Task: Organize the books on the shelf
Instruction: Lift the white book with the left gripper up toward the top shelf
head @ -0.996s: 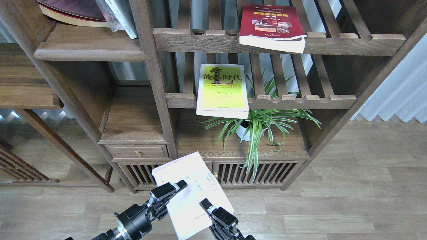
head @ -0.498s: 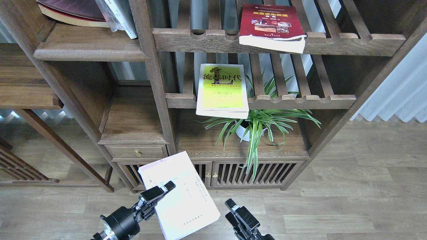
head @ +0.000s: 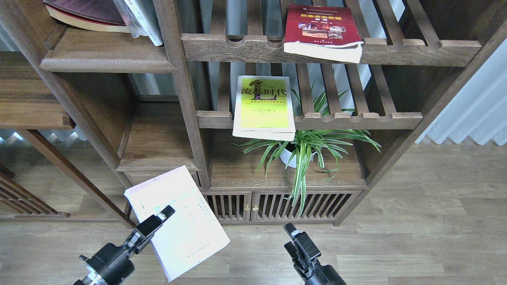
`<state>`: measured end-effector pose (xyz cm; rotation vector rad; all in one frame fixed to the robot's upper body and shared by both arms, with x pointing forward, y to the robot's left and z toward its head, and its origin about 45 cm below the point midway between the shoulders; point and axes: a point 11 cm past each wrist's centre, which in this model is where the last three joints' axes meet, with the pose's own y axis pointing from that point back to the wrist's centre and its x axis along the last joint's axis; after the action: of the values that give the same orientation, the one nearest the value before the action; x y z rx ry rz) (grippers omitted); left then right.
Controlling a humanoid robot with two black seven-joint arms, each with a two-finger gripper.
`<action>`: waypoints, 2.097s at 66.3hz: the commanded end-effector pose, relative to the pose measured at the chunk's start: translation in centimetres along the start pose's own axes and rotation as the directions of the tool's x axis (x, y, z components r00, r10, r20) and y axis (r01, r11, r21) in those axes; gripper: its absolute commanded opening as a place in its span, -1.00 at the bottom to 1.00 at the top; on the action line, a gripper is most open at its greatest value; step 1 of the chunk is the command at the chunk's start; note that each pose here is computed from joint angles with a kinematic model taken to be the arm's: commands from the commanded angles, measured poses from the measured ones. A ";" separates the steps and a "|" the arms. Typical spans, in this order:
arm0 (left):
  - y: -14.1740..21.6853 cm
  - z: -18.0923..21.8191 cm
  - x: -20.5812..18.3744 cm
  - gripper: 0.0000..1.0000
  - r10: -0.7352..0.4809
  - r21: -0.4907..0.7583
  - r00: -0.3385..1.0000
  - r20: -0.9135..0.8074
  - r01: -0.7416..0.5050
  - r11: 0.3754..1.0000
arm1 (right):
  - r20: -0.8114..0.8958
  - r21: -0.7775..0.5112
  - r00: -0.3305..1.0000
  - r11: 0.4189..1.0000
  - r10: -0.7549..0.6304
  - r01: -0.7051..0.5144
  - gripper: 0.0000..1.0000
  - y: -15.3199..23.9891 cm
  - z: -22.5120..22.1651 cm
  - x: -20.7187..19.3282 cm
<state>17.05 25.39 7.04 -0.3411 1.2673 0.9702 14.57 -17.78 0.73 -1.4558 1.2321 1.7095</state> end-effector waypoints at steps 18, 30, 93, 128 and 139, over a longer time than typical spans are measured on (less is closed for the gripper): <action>2.0 3.1 1.4 -0.89 0.093 -0.086 0.987 0.130 -0.082 0.993 | -0.040 -0.028 0.999 0.999 0.016 -0.017 0.96 0.4 -0.9 0.4; 3.8 6.1 2.1 -0.89 0.157 -0.100 0.962 0.221 -0.138 0.985 | -0.042 -0.027 0.999 1.000 0.006 -0.007 0.96 -0.1 -1.1 0.1; 3.3 21.6 -5.4 -0.89 0.149 -0.263 0.839 0.524 -0.008 0.965 | -0.032 -0.041 0.999 0.999 -0.016 0.014 0.97 -0.9 -0.3 -0.5; 8.6 29.7 -10.8 -0.89 0.187 -0.383 0.780 0.598 0.072 0.921 | -0.014 -0.042 0.999 0.998 -0.044 0.044 0.97 -1.9 0.5 -1.3; 7.9 31.0 -13.0 -0.89 0.167 -0.376 0.751 0.639 0.117 0.919 | -0.012 -0.042 0.999 0.998 -0.044 0.043 0.97 -1.9 0.5 -1.3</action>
<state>30.16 46.42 29.25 -0.2541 0.4480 1.2521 16.36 -16.38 1.47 -1.5109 1.1700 1.7077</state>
